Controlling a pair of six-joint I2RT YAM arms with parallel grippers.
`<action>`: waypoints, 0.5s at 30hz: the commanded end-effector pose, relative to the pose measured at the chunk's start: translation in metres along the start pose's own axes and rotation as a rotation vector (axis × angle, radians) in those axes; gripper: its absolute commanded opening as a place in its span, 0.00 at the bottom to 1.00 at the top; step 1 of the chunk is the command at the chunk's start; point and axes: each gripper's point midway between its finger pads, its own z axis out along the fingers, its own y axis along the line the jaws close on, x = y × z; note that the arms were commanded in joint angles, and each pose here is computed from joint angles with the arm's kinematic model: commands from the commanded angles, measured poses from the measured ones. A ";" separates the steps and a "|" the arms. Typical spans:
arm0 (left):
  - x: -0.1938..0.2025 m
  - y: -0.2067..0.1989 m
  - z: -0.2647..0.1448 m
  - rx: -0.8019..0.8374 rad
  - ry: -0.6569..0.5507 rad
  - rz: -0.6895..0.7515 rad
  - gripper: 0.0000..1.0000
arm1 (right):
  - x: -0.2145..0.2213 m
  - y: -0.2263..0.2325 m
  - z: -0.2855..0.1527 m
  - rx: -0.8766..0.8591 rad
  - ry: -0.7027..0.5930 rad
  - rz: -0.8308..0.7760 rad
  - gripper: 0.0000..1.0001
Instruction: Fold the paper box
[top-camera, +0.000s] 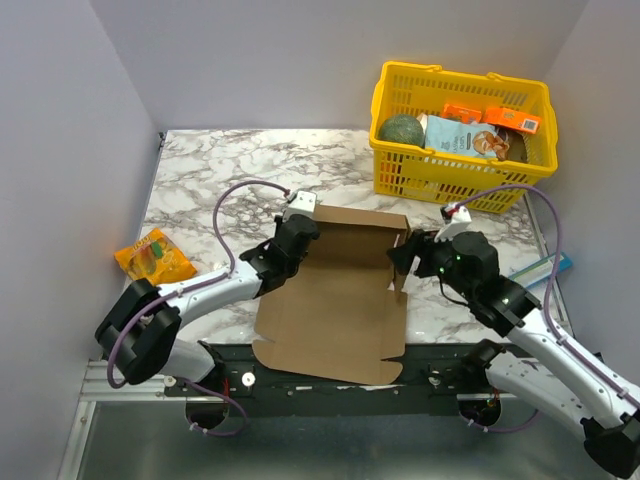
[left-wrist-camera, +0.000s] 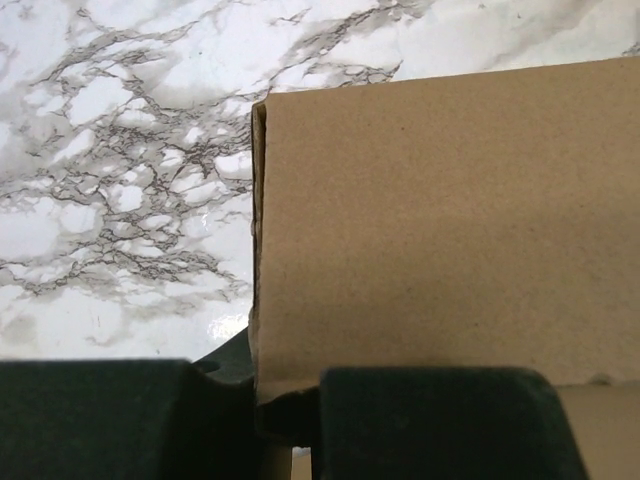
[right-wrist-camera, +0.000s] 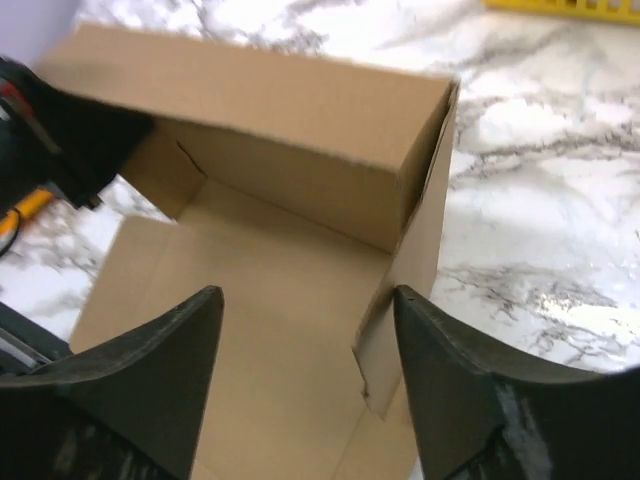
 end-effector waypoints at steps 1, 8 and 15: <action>0.036 -0.001 -0.019 0.177 0.117 0.065 0.00 | -0.056 0.014 -0.029 -0.012 -0.124 -0.056 0.82; 0.014 0.030 -0.036 0.198 0.025 -0.102 0.00 | -0.108 -0.019 -0.060 0.172 -0.251 -0.119 0.84; 0.011 0.042 -0.038 0.166 0.002 -0.131 0.00 | -0.069 -0.048 -0.017 0.166 -0.072 -0.149 0.70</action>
